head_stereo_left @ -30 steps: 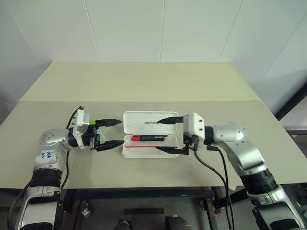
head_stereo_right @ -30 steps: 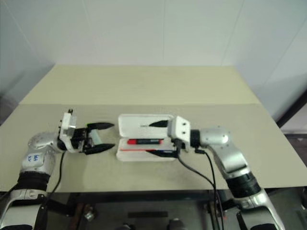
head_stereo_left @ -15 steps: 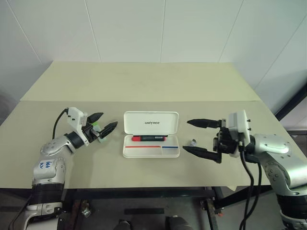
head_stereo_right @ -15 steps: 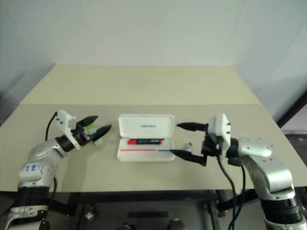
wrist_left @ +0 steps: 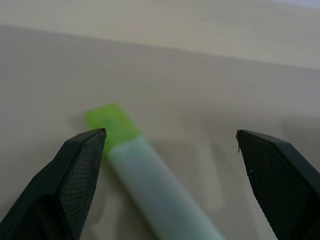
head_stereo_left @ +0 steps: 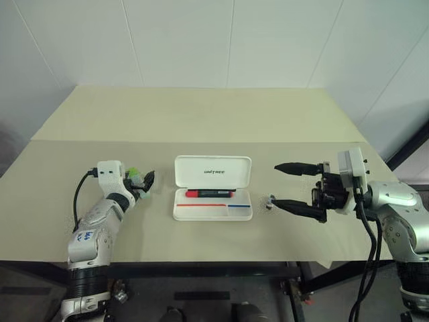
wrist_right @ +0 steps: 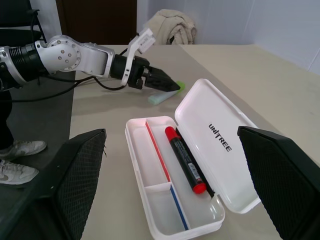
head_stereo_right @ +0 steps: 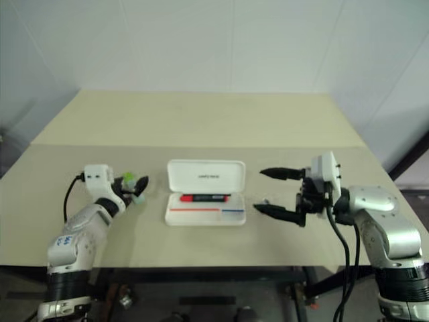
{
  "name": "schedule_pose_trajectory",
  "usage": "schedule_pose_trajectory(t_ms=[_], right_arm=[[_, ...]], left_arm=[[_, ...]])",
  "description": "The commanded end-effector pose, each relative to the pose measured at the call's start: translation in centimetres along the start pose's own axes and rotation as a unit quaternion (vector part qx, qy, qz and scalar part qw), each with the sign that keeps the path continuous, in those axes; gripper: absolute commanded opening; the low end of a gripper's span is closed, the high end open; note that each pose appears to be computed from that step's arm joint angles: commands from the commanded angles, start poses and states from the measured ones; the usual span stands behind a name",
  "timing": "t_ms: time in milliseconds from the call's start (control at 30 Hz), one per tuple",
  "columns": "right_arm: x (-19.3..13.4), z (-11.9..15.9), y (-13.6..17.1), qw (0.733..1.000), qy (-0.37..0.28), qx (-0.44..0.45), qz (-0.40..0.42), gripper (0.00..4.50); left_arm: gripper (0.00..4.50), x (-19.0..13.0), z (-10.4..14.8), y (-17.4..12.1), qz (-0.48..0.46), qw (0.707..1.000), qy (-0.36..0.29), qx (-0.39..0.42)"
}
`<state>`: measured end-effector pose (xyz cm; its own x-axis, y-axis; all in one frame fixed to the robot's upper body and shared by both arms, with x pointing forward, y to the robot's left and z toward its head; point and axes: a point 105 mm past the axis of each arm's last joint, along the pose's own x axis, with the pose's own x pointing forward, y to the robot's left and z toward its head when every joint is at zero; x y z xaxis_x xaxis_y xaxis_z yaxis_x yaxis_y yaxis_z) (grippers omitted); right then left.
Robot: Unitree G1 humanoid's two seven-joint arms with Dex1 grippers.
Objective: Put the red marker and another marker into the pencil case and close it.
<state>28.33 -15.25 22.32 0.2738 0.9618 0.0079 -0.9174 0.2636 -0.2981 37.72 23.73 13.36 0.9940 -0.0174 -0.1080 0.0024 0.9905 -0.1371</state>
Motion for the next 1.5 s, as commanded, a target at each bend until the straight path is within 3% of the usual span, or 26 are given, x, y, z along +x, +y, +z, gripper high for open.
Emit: schedule_pose_trajectory(t_ms=[33,300,600,967,1100,1367,1400,1500], right_arm=[[0.3,0.6,0.0,1.000,-0.007,-0.019,0.004,4.46],[0.4,0.6,0.1,1.000,-0.003,-0.024,-0.002,4.46],[0.2,0.6,0.2,1.000,0.002,-0.027,-0.014,4.46],[0.2,0.4,-0.1,0.999,0.007,-0.026,-0.021,4.46],[0.4,0.4,-0.3,0.999,0.006,-0.027,-0.022,4.50],[0.3,0.4,-0.5,0.999,0.008,-0.030,-0.028,4.50],[0.3,0.5,-0.6,0.999,0.008,-0.031,-0.029,4.50],[0.2,0.5,-0.7,0.999,0.009,-0.033,-0.031,4.50]], left_arm=[[4.50,0.4,0.5,1.0,0.048,0.999,0.009,0.005],[4.50,1.8,-1.3,0.4,0.063,0.993,0.091,0.030],[4.50,3.1,-1.2,-2.2,0.027,0.993,0.111,0.025],[4.50,2.6,-3.1,-1.5,0.048,0.983,0.178,0.017],[3.69,2.3,-4.4,-1.5,0.057,0.971,0.228,0.050],[1.31,2.4,-4.7,-2.0,0.054,0.969,0.236,0.048],[1.12,2.4,-4.6,-2.1,0.054,0.969,0.235,0.047],[1.12,2.6,-4.4,-2.0,0.056,0.971,0.227,0.046]])
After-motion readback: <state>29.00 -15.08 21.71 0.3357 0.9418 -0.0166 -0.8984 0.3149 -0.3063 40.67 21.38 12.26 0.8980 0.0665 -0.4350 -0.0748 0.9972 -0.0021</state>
